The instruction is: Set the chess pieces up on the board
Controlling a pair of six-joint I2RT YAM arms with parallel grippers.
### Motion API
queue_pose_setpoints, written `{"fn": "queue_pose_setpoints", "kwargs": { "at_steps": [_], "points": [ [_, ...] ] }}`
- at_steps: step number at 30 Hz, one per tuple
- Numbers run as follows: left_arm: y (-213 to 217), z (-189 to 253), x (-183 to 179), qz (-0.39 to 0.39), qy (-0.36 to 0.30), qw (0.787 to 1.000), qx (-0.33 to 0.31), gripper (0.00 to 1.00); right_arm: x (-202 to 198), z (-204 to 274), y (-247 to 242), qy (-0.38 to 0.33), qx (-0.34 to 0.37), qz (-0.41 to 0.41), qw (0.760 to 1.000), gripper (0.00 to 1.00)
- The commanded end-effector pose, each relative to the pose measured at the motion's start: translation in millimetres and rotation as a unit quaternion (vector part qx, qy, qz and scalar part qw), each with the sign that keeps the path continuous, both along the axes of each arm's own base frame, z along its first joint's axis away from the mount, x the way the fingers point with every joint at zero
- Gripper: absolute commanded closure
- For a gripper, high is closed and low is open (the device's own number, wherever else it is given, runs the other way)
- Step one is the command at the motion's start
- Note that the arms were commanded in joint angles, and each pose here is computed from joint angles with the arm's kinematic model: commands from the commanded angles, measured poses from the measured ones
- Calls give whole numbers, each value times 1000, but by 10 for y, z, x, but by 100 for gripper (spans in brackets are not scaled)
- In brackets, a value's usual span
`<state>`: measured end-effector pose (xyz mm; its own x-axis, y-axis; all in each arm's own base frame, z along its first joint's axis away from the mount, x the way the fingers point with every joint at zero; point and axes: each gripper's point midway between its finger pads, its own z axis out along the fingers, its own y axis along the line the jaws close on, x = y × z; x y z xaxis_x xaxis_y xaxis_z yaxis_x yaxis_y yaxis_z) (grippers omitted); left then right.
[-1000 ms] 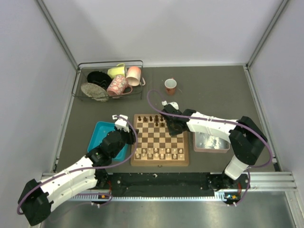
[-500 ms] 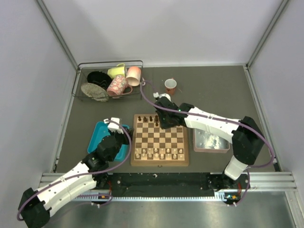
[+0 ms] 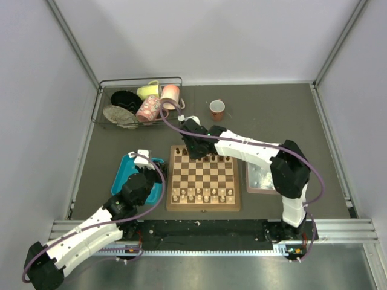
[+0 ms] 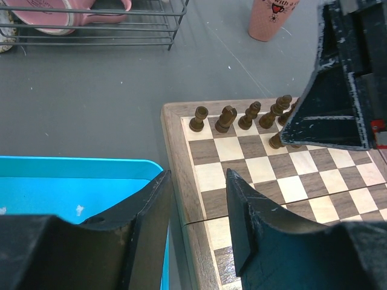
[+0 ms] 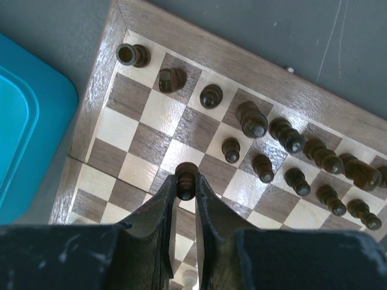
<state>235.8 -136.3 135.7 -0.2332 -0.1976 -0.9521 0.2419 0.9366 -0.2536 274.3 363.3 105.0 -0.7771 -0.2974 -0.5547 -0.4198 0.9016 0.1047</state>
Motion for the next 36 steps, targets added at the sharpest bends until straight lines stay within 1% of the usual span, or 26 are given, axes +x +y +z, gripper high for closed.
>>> {"fn": "queue_pose_setpoints", "kwargs": {
  "at_steps": [1,27,36],
  "points": [
    [18,63,26,9,-11,1000,-15,54,67,82,152,-13,2,9,1000,97],
    [19,67,20,8,-13,1000,-17,53,239,-285,229,-13,-39,-2,999,94],
    [23,64,19,9,-13,1000,-17,53,270,-319,219,-15,-44,-5,999,92]
  ]
}}
